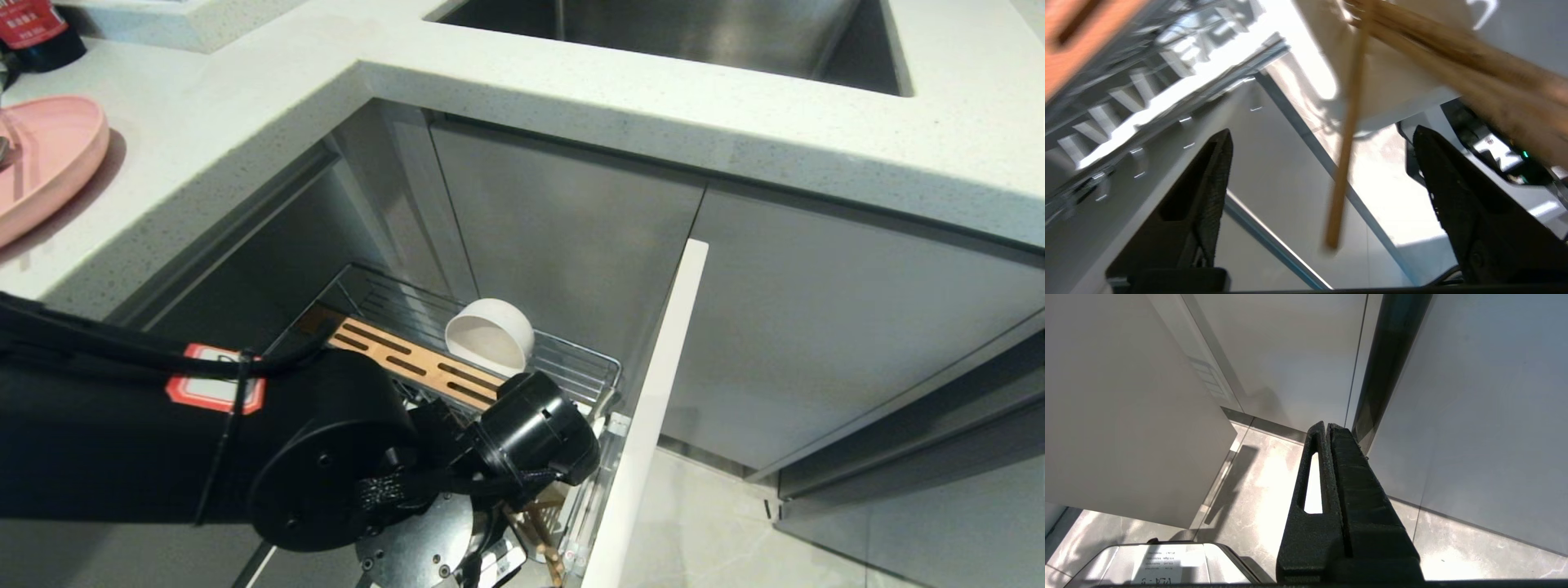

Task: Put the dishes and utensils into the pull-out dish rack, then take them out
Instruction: Pick up the chopsticks and place it in the cupboard

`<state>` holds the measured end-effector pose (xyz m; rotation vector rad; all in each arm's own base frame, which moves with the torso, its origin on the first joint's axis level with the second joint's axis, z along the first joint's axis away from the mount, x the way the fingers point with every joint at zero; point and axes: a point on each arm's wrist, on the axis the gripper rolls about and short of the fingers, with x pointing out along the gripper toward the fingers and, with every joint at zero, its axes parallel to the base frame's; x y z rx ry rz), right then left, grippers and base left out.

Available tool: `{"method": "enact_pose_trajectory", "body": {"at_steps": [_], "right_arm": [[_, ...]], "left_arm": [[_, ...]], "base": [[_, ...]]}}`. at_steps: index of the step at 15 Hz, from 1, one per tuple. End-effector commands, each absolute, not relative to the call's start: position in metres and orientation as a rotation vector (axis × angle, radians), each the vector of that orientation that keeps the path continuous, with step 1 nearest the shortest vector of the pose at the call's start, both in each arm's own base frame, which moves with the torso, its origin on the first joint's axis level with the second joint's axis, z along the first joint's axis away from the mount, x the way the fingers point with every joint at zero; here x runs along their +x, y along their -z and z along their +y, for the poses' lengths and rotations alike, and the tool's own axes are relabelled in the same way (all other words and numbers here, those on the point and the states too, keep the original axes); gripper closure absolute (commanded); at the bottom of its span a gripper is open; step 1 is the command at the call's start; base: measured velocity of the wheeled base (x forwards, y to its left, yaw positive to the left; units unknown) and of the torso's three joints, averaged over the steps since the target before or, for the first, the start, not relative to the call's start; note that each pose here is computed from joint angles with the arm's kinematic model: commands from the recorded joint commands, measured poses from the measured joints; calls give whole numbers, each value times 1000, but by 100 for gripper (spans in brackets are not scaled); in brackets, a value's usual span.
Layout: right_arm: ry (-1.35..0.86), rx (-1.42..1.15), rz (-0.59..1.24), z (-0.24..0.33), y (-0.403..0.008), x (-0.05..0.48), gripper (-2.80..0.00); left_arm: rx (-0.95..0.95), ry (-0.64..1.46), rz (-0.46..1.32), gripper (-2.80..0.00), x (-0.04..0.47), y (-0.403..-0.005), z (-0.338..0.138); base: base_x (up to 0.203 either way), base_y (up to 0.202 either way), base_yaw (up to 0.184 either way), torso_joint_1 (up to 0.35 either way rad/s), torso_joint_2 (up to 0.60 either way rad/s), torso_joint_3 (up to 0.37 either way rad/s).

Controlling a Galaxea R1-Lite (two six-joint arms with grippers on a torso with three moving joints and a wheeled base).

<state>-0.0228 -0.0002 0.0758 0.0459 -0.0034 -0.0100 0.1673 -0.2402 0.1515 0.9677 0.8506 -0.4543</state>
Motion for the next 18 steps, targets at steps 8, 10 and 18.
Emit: {"method": "enact_pose_trajectory", "body": {"at_steps": [8,10,18], "right_arm": [[11,46,-3,0,-76,-23,0],[10,46,-3,0,-76,-23,0],[11,46,-3,0,-76,-23,0]], "left_arm": [[834,376,647,0,146,-211,-206],[757,365,566,0,141,-230,-198],[282,158,141,0,147,-323,-169]], "base": [[0,0,0,0,0,0],[0,0,0,0,0,0],[0,0,0,0,0,0]]}}
